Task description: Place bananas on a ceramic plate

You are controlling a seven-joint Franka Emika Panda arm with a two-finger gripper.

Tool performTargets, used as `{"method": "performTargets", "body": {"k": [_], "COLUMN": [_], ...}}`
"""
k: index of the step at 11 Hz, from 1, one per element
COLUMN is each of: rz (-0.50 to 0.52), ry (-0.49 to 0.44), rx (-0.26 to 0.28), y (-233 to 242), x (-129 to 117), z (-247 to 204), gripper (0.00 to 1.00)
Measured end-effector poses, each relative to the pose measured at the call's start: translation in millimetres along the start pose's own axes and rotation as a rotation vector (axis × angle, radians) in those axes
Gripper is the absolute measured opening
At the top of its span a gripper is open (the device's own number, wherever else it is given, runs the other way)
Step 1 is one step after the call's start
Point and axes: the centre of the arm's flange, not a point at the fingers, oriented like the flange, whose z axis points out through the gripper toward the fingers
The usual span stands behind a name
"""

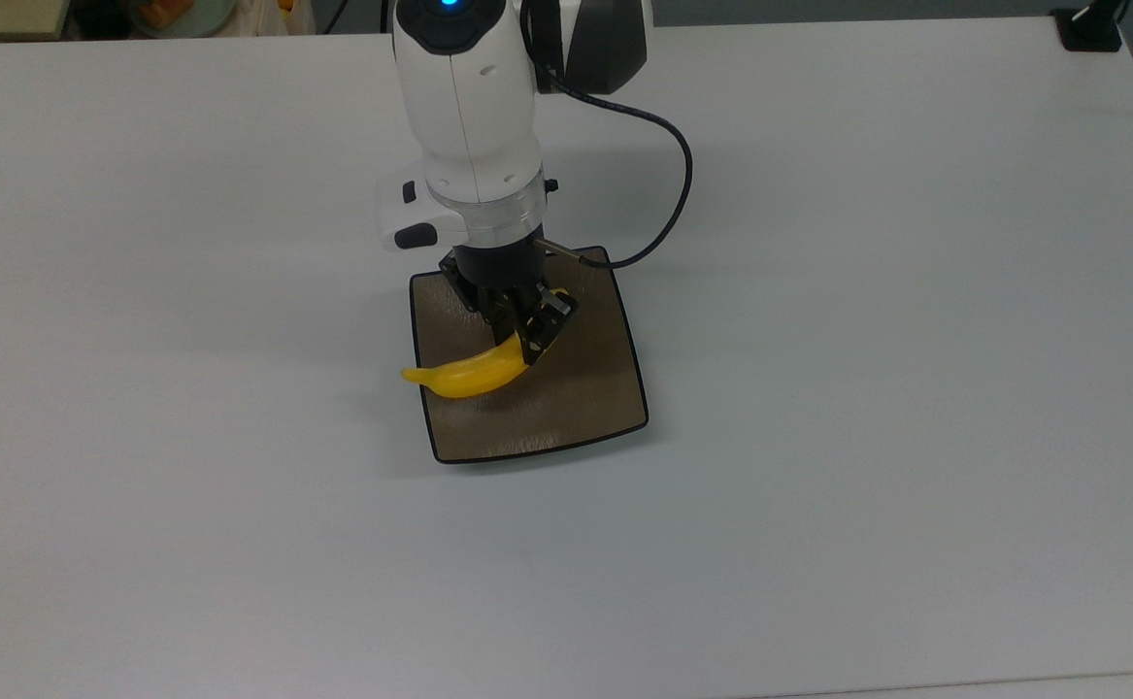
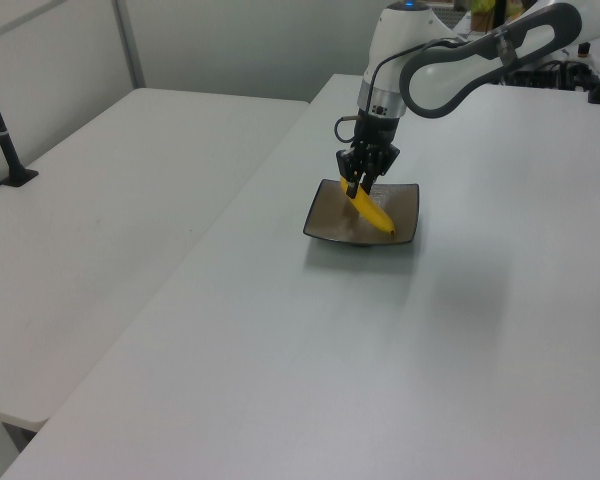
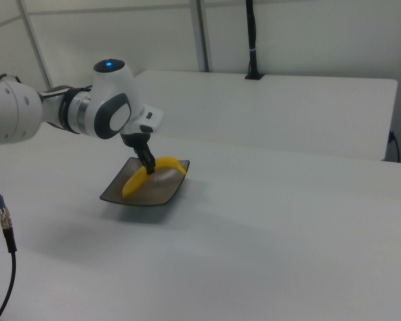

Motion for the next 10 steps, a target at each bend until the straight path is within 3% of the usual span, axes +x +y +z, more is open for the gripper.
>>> {"method": "performTargets", "body": {"k": [6, 9, 10], "rz": [-0.005, -0.005, -0.005], "ry": [0.012, 0.01, 0.01], "rx": [0.01, 0.009, 0.009], "y": [-3.9, -3.9, -3.8], "x": [-1.0, -1.3, -1.3], "z": [6.4, 8.0, 8.3], "gripper": [0.38, 0.5, 0.5]}}
